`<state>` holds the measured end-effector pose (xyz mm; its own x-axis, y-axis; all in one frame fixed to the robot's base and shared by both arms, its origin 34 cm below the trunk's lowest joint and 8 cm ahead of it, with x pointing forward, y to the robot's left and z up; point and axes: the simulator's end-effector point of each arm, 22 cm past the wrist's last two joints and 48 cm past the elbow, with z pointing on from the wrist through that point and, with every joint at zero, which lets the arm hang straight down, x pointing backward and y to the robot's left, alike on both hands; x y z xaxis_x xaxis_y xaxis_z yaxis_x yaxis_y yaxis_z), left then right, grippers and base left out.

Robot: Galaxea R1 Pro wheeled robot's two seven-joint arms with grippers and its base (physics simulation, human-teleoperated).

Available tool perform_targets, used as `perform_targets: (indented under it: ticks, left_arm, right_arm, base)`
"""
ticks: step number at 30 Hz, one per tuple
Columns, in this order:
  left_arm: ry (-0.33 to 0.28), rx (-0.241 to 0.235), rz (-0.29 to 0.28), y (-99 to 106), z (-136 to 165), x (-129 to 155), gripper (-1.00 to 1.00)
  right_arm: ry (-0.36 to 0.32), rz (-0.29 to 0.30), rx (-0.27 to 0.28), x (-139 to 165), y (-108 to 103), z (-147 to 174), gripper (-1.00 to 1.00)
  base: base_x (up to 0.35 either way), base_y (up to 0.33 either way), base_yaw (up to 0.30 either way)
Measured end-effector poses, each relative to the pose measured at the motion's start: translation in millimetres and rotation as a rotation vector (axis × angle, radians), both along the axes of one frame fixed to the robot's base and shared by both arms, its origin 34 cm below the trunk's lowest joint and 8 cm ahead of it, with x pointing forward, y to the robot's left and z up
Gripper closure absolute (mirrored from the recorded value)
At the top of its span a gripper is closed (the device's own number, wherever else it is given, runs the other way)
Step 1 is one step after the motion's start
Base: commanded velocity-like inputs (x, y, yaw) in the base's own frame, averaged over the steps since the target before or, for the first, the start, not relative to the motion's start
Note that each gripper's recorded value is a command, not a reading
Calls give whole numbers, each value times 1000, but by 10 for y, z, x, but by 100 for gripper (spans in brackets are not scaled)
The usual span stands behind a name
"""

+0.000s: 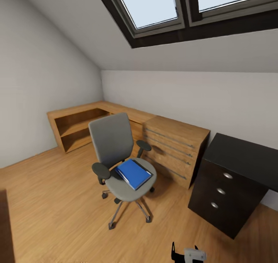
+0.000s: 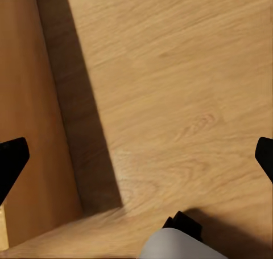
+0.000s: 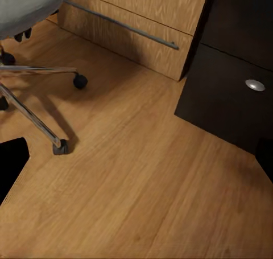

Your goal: In the bedroom, organize the workspace by keeping the computer under the desk, ensuring the monitor is on the desk, placing the keyboard on the desk next to the monitor, placing the mouse on the desk next to the keyboard, moving the folder from the swivel chair onto the desk next to the mouse, stacking the notebook on top of the folder with the pen on top of the notebook, and positioning the swivel chair next to the desk.

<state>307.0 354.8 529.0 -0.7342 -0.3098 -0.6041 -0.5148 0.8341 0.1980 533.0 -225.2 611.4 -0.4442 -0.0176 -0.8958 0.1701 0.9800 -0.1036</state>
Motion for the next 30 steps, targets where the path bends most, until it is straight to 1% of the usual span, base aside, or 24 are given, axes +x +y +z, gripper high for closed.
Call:
perform_targets:
  ticks: [12, 30]
  left_arm:
    - [9, 0, -1, -3, -16, -28, -100]
    - [28, 0, -2, -5, -46, -87, -100]
  right_arm:
    - [10, 1, -1, -22, -4, -37, -100]
    - [29, 2, -1, -67, 1, -110, -100]
  base:
    - [0, 0, 248]
    - [6, 0, 221]
